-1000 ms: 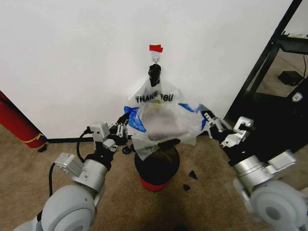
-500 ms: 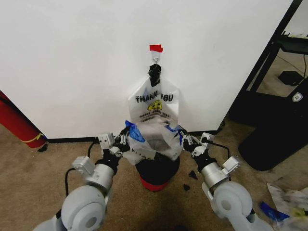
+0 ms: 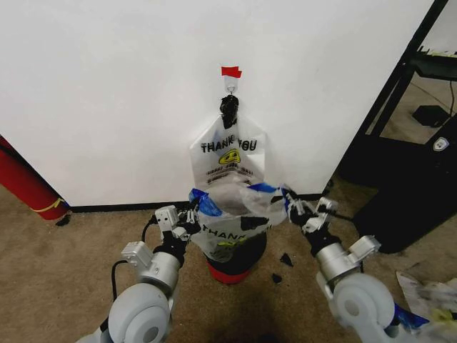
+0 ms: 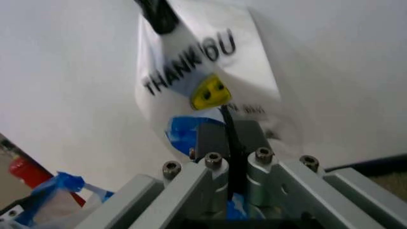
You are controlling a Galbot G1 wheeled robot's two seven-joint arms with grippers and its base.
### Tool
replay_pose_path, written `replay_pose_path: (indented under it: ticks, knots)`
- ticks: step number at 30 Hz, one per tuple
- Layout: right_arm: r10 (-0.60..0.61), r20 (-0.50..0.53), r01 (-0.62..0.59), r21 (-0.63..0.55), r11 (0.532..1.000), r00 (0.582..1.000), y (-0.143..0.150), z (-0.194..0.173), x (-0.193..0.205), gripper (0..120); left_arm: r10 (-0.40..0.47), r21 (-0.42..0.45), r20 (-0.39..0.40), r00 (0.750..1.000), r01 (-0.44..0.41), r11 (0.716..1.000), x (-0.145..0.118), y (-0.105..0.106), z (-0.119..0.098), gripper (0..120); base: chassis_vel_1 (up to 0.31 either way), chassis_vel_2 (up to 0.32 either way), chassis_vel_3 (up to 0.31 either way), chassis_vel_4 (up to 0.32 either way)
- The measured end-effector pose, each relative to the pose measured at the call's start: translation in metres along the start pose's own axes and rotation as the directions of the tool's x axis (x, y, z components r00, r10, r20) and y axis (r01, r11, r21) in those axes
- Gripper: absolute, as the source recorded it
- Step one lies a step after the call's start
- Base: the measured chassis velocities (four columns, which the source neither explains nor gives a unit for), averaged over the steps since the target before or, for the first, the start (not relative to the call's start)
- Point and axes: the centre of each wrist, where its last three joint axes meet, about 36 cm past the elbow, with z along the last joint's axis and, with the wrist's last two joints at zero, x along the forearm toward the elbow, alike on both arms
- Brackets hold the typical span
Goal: Pick up the garbage bag from the wall and place it over the trash bin.
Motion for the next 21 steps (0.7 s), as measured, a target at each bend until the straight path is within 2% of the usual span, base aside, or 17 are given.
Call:
replay_pose_path:
  ticks: [3, 4, 6, 8, 14, 21]
  knots:
    - [0.028, 0.001, -0.028, -0.008, 1.0, 1.0, -0.003, 0.019, -0.005, 0, -0.034, 0.008, 0.01, 0.999, 0.034, 0.999, -0.008, 0.01, 0.022, 0, 0.0, 0.0, 0.0, 0.0]
    - [0.028, 0.001, -0.028, -0.008, 1.0, 1.0, -0.003, 0.019, -0.005, 0, -0.034, 0.008, 0.01, 0.999, 0.034, 0.999, -0.008, 0.01, 0.022, 0, 0.0, 0.0, 0.0, 0.0]
    - [0.048, 0.013, -0.048, 0.001, 0.999, 0.999, -0.006, 0.029, -0.01, 0, -0.06, -0.002, 0.028, 0.998, 0.06, 0.998, -0.016, 0.018, 0.038, 0, 0.0, 0.0, 0.0, 0.0]
    - [0.059, 0.021, -0.059, 0.017, 0.998, 0.998, -0.009, 0.035, -0.012, 0, -0.071, -0.009, 0.031, 0.997, 0.071, 0.997, -0.016, 0.021, 0.046, 0, 0.0, 0.0, 0.0, 0.0]
    - [0.08, 0.013, -0.08, 0.078, 0.994, 0.997, -0.011, 0.05, 0.005, 0, -0.097, -0.051, 0.009, 0.995, 0.097, 0.994, 0.0, 0.025, 0.051, 0, 0.0, 0.0, 0.0, 0.0]
    - [0.138, -0.063, -0.13, 0.118, 0.984, 0.988, -0.006, 0.057, 0.031, 0, -0.13, -0.136, -0.074, 0.989, 0.119, 0.984, 0.028, 0.029, 0.042, 0, 0.0, 0.0, 0.0, 0.0]
